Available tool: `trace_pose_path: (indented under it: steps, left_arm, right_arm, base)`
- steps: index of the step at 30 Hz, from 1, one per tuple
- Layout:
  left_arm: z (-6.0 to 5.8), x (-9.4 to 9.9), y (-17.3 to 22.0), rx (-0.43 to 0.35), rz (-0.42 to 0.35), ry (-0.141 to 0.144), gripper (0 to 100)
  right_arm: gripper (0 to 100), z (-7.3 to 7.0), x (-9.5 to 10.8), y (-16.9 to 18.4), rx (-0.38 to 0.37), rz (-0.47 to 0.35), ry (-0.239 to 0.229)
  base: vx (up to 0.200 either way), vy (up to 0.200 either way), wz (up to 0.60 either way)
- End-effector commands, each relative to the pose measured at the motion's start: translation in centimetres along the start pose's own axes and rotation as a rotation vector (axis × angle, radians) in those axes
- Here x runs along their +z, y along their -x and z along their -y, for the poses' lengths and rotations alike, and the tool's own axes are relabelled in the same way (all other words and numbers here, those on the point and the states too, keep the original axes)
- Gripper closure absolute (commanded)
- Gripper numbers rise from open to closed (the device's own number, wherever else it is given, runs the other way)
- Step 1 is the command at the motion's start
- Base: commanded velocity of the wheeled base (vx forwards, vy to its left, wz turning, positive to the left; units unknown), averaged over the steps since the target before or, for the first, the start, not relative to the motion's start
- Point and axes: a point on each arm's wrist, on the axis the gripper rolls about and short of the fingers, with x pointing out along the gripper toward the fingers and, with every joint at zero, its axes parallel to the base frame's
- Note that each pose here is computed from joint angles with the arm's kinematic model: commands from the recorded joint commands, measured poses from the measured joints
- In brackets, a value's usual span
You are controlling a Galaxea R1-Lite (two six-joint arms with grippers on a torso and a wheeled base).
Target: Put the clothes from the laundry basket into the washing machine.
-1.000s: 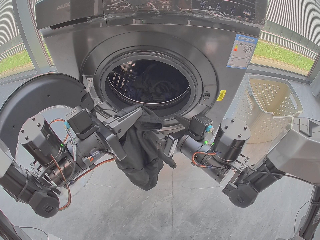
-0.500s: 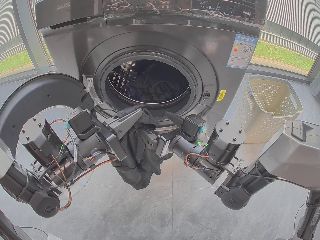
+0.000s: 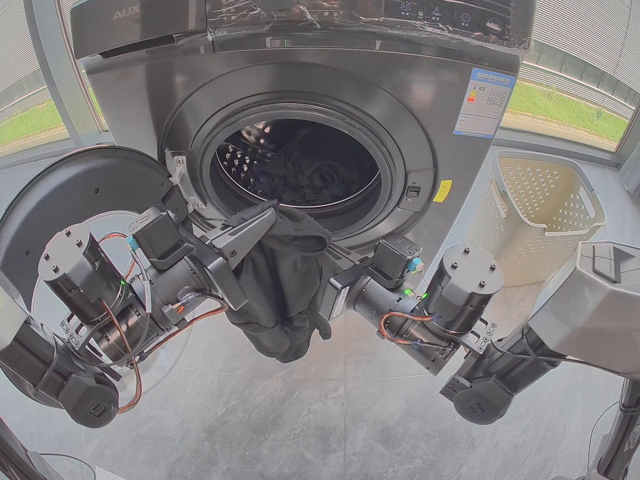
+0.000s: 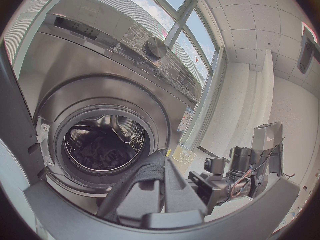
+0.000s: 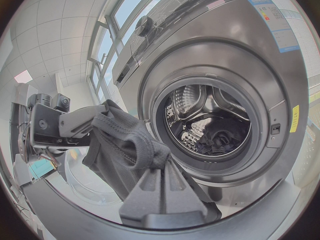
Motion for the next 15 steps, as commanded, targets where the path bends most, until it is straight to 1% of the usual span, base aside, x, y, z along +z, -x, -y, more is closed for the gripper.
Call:
trace_pose_path:
  steps: [1, 7, 11, 14, 15]
  left_arm:
    - [-0.4, 0.1, -0.2, 0.013, 0.009, -0.005, 100]
    - [-0.4, 0.2, -0.2, 0.014, 0.010, -0.004, 100]
    - [-0.5, 0.3, -0.3, 0.015, 0.016, -0.006, 100]
    - [-0.4, 0.4, -0.3, 0.014, 0.022, -0.007, 100]
    - [-0.4, 0.5, -0.4, 0.013, 0.027, -0.009, 100]
  right_arm:
    - [100, -0.1, 1.9, 1.4, -0.003, 0.014, -0.002]
    - [100, -0.1, 2.4, 1.9, -0.002, 0.016, -0.002]
    - [100, -0.4, 1.7, 2.4, 0.004, -0.014, -0.002]
    - [100, -0.7, 0.9, 2.9, 0.011, -0.054, -0.002]
    - [0, -0.9, 0.6, 3.1, 0.017, -0.067, -0.002]
  base:
    - [0.000, 0.000, 0.00]
    - [0.000, 0.000, 0.00]
    - [0.000, 0.000, 0.00]
    - [0.000, 0.000, 0.00]
    - [0.000, 0.000, 0.00]
